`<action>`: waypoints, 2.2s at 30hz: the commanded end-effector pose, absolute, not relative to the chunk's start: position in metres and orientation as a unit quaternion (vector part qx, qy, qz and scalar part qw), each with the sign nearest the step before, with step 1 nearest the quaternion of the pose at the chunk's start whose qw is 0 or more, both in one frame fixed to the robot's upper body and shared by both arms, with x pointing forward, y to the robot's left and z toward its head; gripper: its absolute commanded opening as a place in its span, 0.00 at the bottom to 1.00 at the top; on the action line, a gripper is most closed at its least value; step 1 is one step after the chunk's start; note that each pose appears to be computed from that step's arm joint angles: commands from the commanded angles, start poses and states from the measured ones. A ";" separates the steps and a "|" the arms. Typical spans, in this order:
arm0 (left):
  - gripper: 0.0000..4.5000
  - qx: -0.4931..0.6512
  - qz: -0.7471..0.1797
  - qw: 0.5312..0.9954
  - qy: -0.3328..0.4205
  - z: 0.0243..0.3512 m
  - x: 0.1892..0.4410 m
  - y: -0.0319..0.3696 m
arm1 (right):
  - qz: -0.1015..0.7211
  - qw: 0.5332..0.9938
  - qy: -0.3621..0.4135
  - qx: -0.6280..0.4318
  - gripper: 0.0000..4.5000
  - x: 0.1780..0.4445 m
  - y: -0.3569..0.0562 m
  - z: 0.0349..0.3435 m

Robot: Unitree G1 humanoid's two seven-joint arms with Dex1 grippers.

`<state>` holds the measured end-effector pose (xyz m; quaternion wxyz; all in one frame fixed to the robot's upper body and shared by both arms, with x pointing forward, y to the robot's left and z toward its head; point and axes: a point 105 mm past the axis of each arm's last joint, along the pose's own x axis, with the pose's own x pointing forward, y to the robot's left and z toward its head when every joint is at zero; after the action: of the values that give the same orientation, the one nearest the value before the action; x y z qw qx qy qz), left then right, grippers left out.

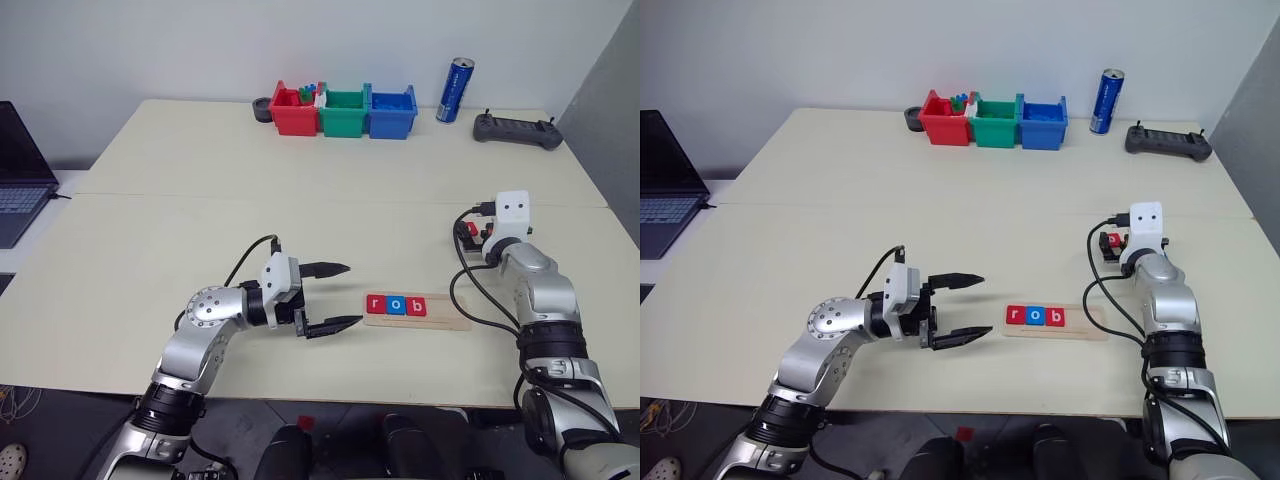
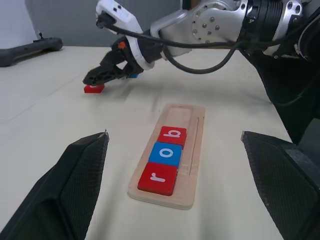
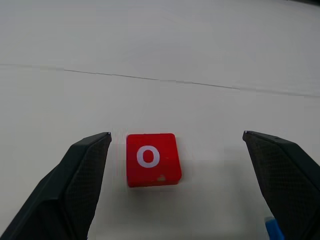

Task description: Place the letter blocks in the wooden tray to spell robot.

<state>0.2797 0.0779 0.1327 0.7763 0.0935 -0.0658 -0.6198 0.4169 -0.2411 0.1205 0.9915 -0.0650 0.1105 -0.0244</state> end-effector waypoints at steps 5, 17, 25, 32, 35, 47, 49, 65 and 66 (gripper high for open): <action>1.00 0.090 -0.560 0.814 -0.126 0.156 0.295 0.081 | -0.010 0.994 0.082 -0.071 1.00 0.426 -0.234 0.136; 1.00 0.091 -0.569 0.809 -0.116 0.153 0.293 0.080 | 0.013 0.993 0.115 -0.018 1.00 0.430 -0.224 0.121; 1.00 0.092 -0.571 0.808 -0.114 0.152 0.292 0.081 | 0.001 0.990 0.137 0.016 1.00 0.434 -0.231 0.106; 1.00 0.092 -0.570 0.809 -0.113 0.152 0.293 0.081 | -0.002 0.991 0.132 0.014 0.54 0.434 -0.234 0.107; 1.00 0.092 -0.569 0.809 -0.114 0.152 0.293 0.081 | 0.005 0.992 0.129 0.015 0.33 0.433 -0.231 0.108; 1.00 0.090 -0.572 0.807 -0.115 0.153 0.291 0.080 | 0.038 0.994 0.091 -0.055 0.32 0.364 -0.246 0.178; 1.00 0.087 -0.578 0.804 -0.110 0.149 0.287 0.080 | 0.041 0.990 0.115 -0.068 0.32 0.336 -0.253 0.177; 1.00 0.053 -0.655 0.750 -0.071 0.141 0.263 0.072 | 0.006 0.975 0.219 -0.022 0.32 0.263 -0.239 0.110; 1.00 0.055 -0.660 0.746 -0.066 0.140 0.261 0.072 | 0.006 0.975 0.220 -0.022 0.32 0.264 -0.239 0.109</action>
<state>0.2696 0.0750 0.1315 0.7644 0.0548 -0.0538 -0.6402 0.2619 -0.2373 0.1021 0.9704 -0.0134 0.2407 0.0121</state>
